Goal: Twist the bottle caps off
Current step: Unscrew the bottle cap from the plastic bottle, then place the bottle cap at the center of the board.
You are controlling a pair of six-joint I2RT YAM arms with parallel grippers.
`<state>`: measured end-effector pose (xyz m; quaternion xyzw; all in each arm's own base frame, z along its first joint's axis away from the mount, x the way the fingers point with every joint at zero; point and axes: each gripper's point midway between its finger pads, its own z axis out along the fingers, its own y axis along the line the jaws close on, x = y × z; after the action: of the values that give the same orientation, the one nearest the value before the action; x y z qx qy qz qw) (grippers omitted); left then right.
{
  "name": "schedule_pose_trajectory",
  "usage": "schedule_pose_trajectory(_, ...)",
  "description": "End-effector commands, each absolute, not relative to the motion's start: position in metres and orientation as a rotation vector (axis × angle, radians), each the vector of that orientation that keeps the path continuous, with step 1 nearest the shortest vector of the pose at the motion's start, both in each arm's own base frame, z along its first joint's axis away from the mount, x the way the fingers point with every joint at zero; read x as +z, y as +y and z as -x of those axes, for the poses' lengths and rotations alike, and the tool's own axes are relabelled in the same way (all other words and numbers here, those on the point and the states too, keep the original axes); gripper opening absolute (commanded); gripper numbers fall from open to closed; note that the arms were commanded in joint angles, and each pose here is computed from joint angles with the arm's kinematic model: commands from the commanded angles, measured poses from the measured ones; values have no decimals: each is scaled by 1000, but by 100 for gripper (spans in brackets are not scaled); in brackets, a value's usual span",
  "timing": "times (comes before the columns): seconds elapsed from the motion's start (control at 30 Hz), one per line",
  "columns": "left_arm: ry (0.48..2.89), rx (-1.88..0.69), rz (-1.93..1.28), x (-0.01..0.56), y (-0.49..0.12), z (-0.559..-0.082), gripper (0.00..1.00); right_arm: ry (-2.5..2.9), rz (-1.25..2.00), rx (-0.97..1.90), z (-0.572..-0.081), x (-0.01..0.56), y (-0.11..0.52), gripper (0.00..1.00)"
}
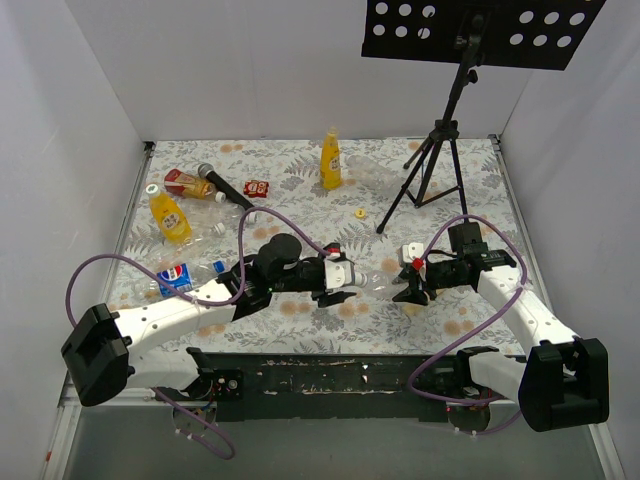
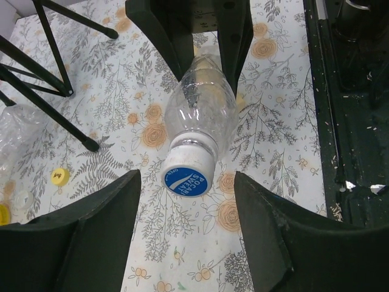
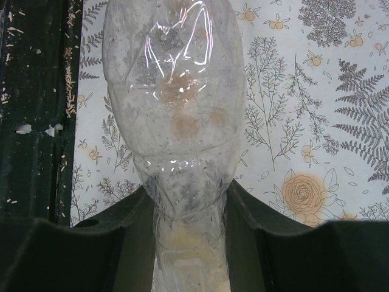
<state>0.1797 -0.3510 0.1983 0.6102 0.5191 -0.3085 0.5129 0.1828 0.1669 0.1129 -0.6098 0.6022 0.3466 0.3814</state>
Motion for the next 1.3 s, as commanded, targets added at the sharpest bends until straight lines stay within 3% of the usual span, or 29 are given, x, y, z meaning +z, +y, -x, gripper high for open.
schedule_pose_trajectory(0.0,1164,-755,-1423,228,-360,-183,59,1512,1555,901,-181,118,169,11)
schedule_pose_trajectory(0.13,1175,-785,-1424,227,-362,-181,51,1514,1555,904,-181,117,169,11)
schedule_pose_trajectory(0.3,1246,-838,-1419,223,-364,-177,13,1516,1555,902,-182,117,169,11)
schedule_pose_trajectory(0.33,1272,-853,-1410,222,-363,-176,2,1517,1555,904,-182,117,169,11)
schedule_pose_trajectory(0.47,1451,-967,-1285,232,-361,-170,0,1521,1557,901,-182,116,169,11)
schedule_pose_trajectory(0.67,2031,-1227,-636,253,-353,-167,0,1520,1556,908,-182,115,169,11)
schedule_pose_trajectory(0.83,2271,-1330,-169,254,-355,-170,0,1527,1556,921,-181,115,169,10)
schedule_pose_trajectory(0.97,2295,-1281,-132,256,-353,-176,0,1525,1558,911,-181,115,169,11)
schedule_pose_trajectory(1.27,2172,-897,-197,235,-313,-219,0,1516,1546,918,-182,120,171,11)
